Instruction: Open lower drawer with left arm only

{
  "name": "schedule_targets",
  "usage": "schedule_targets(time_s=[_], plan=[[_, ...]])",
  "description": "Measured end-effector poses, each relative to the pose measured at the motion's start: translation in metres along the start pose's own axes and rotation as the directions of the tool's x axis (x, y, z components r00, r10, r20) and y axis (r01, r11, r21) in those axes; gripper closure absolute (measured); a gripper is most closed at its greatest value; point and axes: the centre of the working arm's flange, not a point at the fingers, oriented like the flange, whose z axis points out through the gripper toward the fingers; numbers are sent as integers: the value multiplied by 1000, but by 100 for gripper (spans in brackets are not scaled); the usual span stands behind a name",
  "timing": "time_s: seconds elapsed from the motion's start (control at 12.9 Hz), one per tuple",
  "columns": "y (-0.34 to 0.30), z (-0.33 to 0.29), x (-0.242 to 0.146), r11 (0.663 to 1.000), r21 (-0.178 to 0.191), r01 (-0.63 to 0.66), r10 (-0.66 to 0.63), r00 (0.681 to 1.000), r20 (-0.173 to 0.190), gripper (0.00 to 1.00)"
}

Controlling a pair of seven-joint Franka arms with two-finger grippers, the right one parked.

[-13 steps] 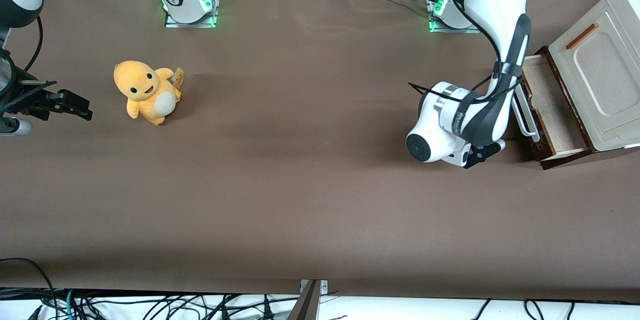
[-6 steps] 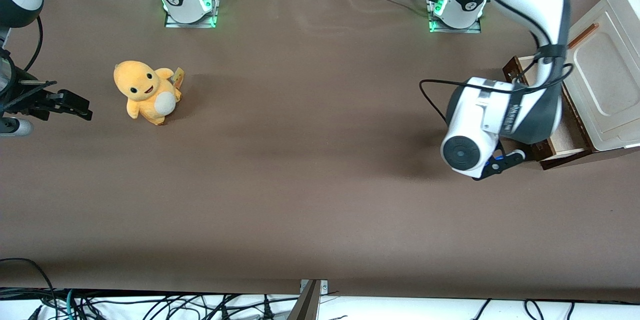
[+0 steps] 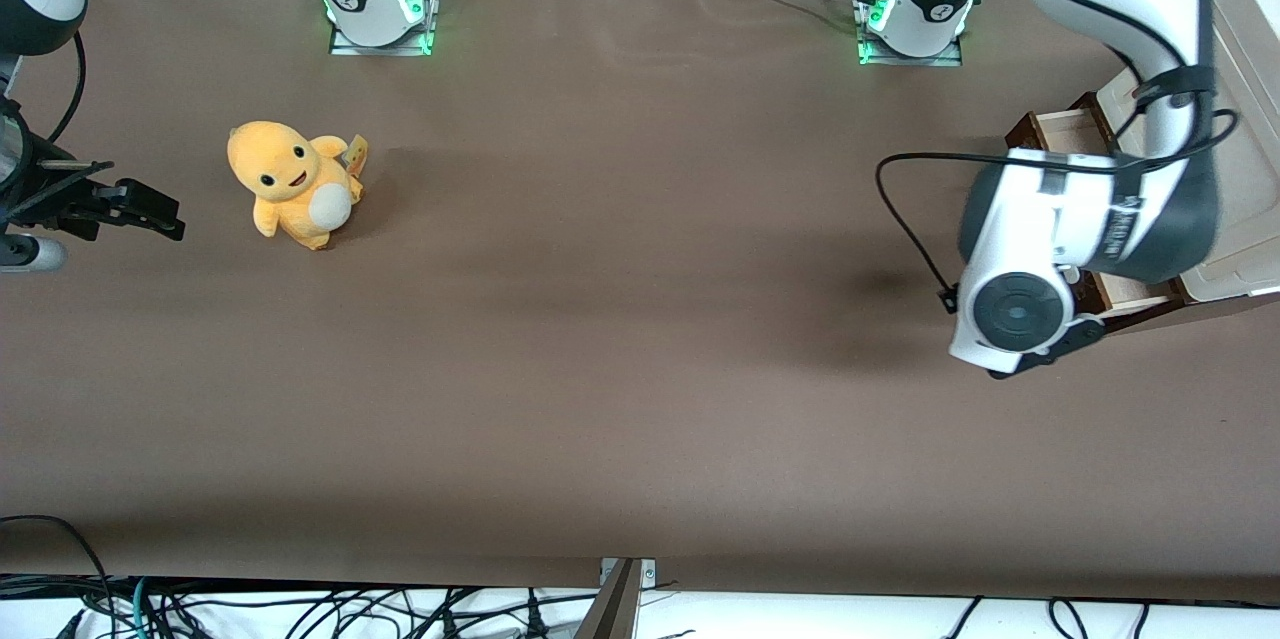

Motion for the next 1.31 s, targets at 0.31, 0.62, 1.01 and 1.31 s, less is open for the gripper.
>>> schedule_targets(time_s=[0.31, 0.62, 1.01, 1.31], plan=[[-37, -18, 22, 993, -103, -64, 64, 998, 0, 0], [-87, -32, 43, 937, -292, -193, 198, 980, -11, 0], [-131, -47, 63, 855, -431, -288, 247, 958, -149, 0], [-133, -47, 64, 795, -421, -437, 374, 899, -227, 0]])
